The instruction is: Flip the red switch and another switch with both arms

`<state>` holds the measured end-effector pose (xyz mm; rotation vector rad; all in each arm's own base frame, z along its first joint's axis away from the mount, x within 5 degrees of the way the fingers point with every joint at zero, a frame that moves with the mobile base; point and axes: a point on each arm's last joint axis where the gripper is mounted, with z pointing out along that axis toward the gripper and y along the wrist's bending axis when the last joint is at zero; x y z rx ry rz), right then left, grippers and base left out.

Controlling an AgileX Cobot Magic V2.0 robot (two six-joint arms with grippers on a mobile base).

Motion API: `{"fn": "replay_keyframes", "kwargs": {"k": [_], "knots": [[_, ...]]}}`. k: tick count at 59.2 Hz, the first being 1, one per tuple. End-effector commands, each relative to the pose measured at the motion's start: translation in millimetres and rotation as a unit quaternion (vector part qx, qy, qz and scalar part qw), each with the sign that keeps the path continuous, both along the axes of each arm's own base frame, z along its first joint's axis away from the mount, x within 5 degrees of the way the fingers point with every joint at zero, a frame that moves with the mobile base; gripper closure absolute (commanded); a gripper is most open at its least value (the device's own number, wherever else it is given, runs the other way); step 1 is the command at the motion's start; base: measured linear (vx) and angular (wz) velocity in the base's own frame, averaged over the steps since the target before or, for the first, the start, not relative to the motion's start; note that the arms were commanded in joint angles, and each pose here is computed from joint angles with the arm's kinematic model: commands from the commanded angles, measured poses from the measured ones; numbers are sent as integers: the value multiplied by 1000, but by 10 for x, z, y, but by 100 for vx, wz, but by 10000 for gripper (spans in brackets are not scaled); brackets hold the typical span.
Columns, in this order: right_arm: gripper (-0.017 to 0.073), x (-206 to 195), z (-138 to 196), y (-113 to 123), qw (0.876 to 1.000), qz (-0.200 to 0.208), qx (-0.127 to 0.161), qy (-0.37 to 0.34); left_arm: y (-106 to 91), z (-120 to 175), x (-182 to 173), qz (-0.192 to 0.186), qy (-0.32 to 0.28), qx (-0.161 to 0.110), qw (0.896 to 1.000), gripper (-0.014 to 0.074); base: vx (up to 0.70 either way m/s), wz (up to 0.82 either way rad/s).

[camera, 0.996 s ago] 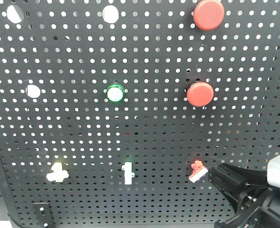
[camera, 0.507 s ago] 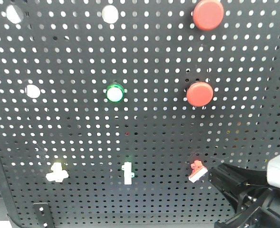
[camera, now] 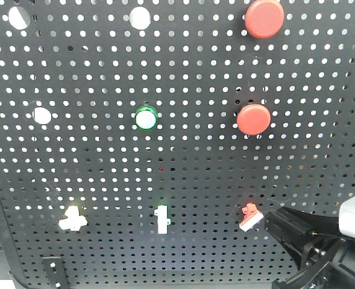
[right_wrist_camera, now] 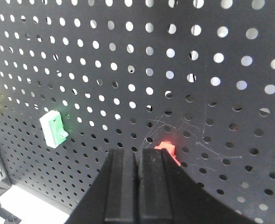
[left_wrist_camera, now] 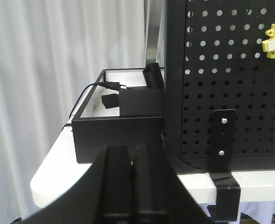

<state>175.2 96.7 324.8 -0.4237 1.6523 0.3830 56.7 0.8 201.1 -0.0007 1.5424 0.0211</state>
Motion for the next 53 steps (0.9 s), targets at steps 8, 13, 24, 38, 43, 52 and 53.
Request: {"fn": "replay_keyframes", "kwargs": {"k": [8, 13, 24, 38, 43, 52, 53], "knots": [[566, 1, 217, -7, 998, 0, 28, -61, -4, 15, -3, -3, -37, -4, 999, 591, 0, 0], [566, 0, 212, -7, 998, 0, 23, -62, -4, 15, -3, -3, -37, -4, 999, 591, 0, 0], [566, -181, 67, -218, 992, -25, -35, -119, -4, 15, -3, -3, -37, -4, 999, 591, 0, 0], [566, -751, -491, -818, 978, -176, -23, -114, -4, 14, -3, -3, -37, -4, 999, 591, 0, 0], [566, -932, -723, -924, 969, -223, -31, -106, -4, 14, -3, -3, -37, -4, 999, 591, 0, 0], [566, -1114, -1170, -990, 959, -266, -32, -92, -4, 14, -3, -3, -37, -4, 999, 591, 0, 0], [566, -1124, -1207, -991, 959, -267, -31, -94, -4, 14, -3, -3, -37, -4, 999, 591, 0, 0]]}}
